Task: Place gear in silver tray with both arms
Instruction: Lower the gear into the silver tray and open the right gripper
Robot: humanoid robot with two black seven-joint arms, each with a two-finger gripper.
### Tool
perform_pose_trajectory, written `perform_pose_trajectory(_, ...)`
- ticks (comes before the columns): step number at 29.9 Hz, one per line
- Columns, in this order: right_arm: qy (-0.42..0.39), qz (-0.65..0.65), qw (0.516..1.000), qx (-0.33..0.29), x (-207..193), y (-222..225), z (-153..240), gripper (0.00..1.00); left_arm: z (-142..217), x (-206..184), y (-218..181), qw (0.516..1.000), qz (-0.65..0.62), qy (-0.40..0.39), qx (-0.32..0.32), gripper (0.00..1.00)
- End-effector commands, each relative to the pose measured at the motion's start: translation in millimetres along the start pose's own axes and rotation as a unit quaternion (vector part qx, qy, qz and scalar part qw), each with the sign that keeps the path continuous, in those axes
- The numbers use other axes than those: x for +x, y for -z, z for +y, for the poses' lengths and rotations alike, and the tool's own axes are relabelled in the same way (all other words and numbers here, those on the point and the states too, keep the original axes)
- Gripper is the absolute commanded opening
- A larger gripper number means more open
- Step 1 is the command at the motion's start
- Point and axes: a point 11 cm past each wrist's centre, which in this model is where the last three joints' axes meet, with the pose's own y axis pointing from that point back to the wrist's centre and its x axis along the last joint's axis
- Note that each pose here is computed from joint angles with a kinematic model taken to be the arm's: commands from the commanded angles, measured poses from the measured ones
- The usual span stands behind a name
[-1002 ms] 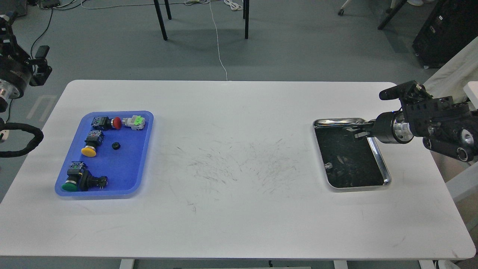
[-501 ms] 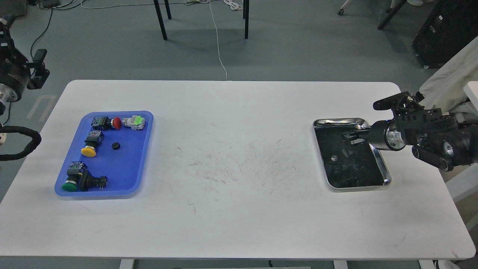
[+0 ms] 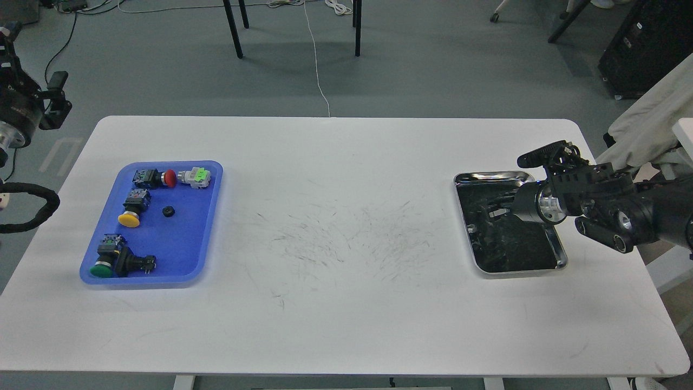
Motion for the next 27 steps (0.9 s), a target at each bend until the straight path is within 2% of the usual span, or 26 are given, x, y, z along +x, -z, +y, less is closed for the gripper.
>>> perform_pose_trajectory(1,-0.002,0.001,1.000,-0.003,1,-2,1,0.08,-1,-2,1,1.000,0.001,0.002,0.000,0.98)
perform_pose_trajectory(11,-0.005,0.002,1.000,-0.007,5,-5,3,0.09,0,-1,1,1.000,0.000,0.000,0.001,0.98)
perform_pose_trajectory(15,-0.004,0.002,1.000,-0.007,5,-5,3,0.12,0,-1,1,1.000,0.000,0.001,0.001,0.98)
perform_pose_trajectory(16,-0.005,0.001,1.000,-0.007,5,-4,3,0.15,0,0,2,1.000,0.000,0.000,0.002,0.98)
perform_pose_trajectory(19,-0.012,-0.002,1.000,-0.005,10,-3,3,0.36,0,-1,2,1.000,0.000,0.001,0.002,0.98)
perform_pose_trajectory(23,-0.015,-0.002,1.000,-0.005,12,-4,4,0.48,0,-1,3,1.000,0.000,0.000,0.003,0.98)
perform_pose_trajectory(27,-0.020,-0.006,1.000,-0.008,14,-8,7,0.55,0,-3,4,1.000,0.001,0.001,0.003,0.98)
